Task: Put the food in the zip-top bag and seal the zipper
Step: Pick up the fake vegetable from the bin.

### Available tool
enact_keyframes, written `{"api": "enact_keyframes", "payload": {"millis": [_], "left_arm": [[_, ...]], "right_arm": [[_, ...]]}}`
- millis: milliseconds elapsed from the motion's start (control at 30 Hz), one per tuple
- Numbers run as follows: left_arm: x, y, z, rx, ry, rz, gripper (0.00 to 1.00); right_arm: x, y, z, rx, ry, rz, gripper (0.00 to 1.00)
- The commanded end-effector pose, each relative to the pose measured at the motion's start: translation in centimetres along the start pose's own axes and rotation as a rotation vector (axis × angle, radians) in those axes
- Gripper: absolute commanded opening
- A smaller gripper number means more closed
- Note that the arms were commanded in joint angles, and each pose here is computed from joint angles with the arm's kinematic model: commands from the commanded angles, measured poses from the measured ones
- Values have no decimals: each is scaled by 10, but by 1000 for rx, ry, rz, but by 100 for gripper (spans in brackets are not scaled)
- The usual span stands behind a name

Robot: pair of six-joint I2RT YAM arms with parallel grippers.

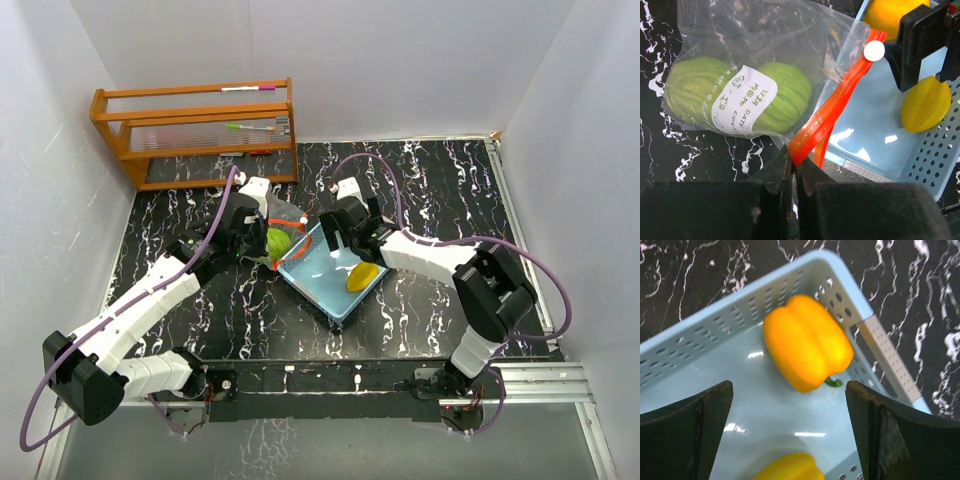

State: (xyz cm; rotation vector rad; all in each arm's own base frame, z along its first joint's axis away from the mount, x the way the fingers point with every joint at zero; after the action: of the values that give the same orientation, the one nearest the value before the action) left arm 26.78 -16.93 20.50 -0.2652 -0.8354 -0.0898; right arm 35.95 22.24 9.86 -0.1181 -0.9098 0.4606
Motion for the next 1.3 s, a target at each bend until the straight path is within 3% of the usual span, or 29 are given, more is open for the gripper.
{"api": "enact_keyframes", "payload": {"millis": [0,300,500,600,667,800,867,1033,1267], "left_arm": [[9,-1,10,-24,-44,9,0],[7,1,10,-16,-41,5,0],[7,6,11,4,-48,-2,0],[7,7,11,7,-51,-2,0],[7,7,11,6,-50,-2,0],[8,6,9,4,-47,-2,0],[8,5,9,1,-47,-3,0],[9,5,8,2,-44,-3,0],[15,4,8,8,-51,-7,0]], "right_arm": [[49,-20,-5,-93,-131,36,99],[41,-24,-47,-26,-135,74,98],[32,-17,-56,36,-126,86,100],[27,-11,-51,73,-119,65,95],[21,-10,-48,84,-114,50,86],[15,-11,-42,88,-106,30,46],[17,-13,-36,86,-111,16,34],[50,-18,4,148,-188,-38,21],[87,5,106,470,-407,-63,19]]}}
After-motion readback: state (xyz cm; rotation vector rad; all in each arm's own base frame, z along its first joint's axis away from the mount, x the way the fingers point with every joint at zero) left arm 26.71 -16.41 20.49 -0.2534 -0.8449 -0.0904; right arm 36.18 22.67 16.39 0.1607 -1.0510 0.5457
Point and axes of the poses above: each gripper's point midway between its finger pads, its own z axis back along the fingers, its own y axis along the line the jaws close on, x = y × z, the point moved 1 cm from there along z, back along the fingers, and after that the axes turned 10 degrees about z, right-handed, at the moved point
